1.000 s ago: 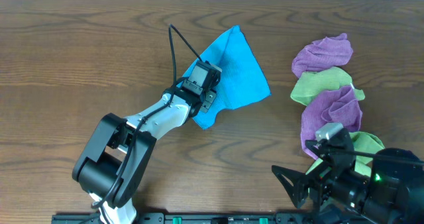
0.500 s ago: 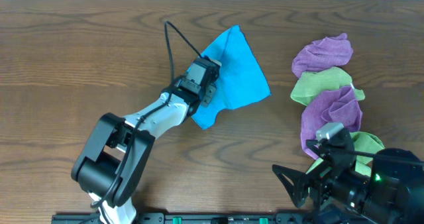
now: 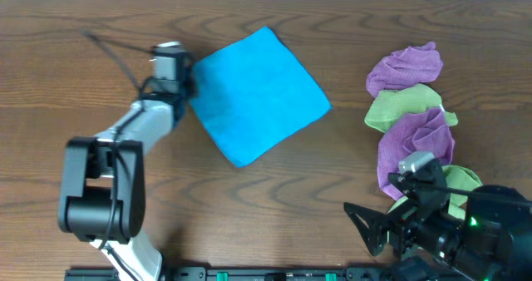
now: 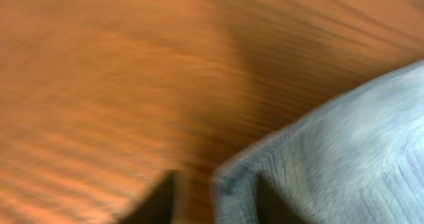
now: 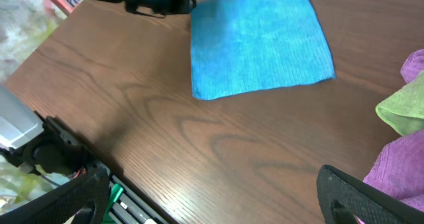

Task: Fold the cloth
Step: 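Drag the blue cloth corner with the left gripper to flatten it, then press and smooth the blue cloth flat with both grippers into a square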

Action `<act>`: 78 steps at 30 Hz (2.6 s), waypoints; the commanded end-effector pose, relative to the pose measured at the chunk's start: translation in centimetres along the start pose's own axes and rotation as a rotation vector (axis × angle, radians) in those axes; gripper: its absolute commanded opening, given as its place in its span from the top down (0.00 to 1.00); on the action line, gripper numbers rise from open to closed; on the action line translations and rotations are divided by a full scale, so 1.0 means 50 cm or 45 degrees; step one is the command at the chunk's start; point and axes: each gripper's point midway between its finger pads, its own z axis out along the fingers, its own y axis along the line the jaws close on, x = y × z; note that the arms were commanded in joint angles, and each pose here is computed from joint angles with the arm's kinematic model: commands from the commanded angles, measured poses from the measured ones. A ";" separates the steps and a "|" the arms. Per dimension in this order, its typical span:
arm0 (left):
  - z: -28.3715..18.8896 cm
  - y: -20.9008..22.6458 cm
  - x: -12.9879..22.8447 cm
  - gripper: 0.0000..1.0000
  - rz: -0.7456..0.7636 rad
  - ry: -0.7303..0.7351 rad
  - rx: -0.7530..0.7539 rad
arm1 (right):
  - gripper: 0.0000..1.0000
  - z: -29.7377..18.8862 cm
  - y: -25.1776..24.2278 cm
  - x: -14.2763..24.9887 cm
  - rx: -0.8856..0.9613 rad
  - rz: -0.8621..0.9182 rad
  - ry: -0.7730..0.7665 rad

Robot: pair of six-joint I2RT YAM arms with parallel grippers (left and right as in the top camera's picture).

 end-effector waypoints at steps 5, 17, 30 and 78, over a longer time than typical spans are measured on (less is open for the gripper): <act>-0.020 0.018 0.025 0.05 -0.263 0.215 0.232 | 0.01 0.020 -0.007 0.000 0.009 -0.004 0.047; -0.276 -0.064 0.065 0.05 0.139 0.286 0.211 | 0.20 0.191 -0.130 -0.080 0.271 0.038 0.153; -0.356 -0.137 0.275 0.05 0.500 0.486 0.075 | 0.98 0.558 -0.306 -0.034 0.315 0.173 0.371; -0.318 -0.058 0.219 0.05 0.313 0.497 0.026 | 0.98 0.577 -0.188 0.285 0.424 0.355 1.133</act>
